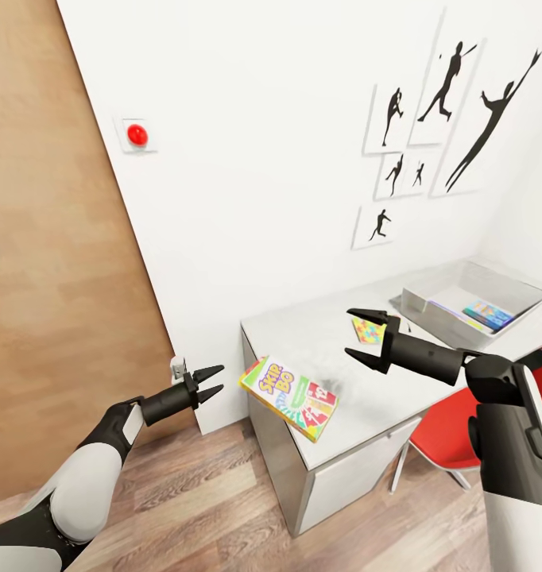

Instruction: Put all the toys in the child's room - the three board games (two on the bed and one on the table), the two jigsaw puzzles on the table, and the tennis ball on the table - inside the toy box on the table in the child's room.

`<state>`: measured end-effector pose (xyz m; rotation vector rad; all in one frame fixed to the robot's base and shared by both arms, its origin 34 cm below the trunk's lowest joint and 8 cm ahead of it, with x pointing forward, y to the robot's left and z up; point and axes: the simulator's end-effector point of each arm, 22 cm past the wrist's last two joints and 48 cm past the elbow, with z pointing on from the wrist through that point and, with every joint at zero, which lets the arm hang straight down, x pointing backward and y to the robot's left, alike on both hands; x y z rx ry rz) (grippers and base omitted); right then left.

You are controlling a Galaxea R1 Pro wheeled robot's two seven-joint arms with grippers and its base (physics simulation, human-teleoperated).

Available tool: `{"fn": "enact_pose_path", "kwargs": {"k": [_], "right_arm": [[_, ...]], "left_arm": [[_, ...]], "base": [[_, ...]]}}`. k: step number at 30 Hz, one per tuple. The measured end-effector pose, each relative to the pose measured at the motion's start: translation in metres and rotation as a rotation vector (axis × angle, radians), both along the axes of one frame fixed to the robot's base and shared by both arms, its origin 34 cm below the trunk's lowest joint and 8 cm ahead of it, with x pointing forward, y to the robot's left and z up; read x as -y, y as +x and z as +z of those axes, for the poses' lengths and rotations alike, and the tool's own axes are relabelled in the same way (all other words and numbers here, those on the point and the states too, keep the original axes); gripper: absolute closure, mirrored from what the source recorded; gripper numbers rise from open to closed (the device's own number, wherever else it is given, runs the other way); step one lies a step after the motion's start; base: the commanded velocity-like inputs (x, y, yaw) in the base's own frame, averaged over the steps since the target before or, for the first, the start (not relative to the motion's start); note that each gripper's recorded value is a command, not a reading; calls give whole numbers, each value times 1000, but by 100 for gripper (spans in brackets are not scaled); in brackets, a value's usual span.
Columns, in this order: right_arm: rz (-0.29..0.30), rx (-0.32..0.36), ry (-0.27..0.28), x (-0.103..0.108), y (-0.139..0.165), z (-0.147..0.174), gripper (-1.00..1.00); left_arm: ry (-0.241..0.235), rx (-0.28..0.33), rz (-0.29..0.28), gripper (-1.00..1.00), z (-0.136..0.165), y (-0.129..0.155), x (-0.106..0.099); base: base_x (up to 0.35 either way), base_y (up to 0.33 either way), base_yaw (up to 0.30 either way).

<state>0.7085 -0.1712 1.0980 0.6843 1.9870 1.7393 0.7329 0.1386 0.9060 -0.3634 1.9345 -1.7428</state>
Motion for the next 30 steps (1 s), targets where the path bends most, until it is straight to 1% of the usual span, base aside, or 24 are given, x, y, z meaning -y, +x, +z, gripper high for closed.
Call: {"fn": "enact_pose_path", "kwargs": {"k": [5, 9, 10, 13, 16, 27, 30], "right_arm": [[-17, -5, -6, 6, 5, -3, -100], [-67, -51, -37, 22, 15, -11, -100], [-90, -78, -58, 30, 18, -16, -100], [-123, -126, -96, 41, 24, -25, -100], [-139, -156, -119, 47, 26, -33, -100], [-158, -174, -137, 54, 38, -41, -100], [-159, -163, -134, 54, 42, -34, -100]], "left_arm": [[0, 0, 0, -100, -6, 1, 0], [0, 0, 0, -100, -11, 1, 0], [0, 0, 0, -100, -13, 2, 0], [-1, 0, 0, -100, -17, 2, 0], [-1, -1, 0, -100, -20, 2, 0], [-1, 0, 0, -100, -36, 4, 0], [-1, 0, 0, -100, -36, 4, 0]], "base": [[0, 0, 0], [0, 0, 0], [0, 0, 0], [0, 0, 0], [0, 0, 0], [0, 0, 0], [0, 0, 0]]}}
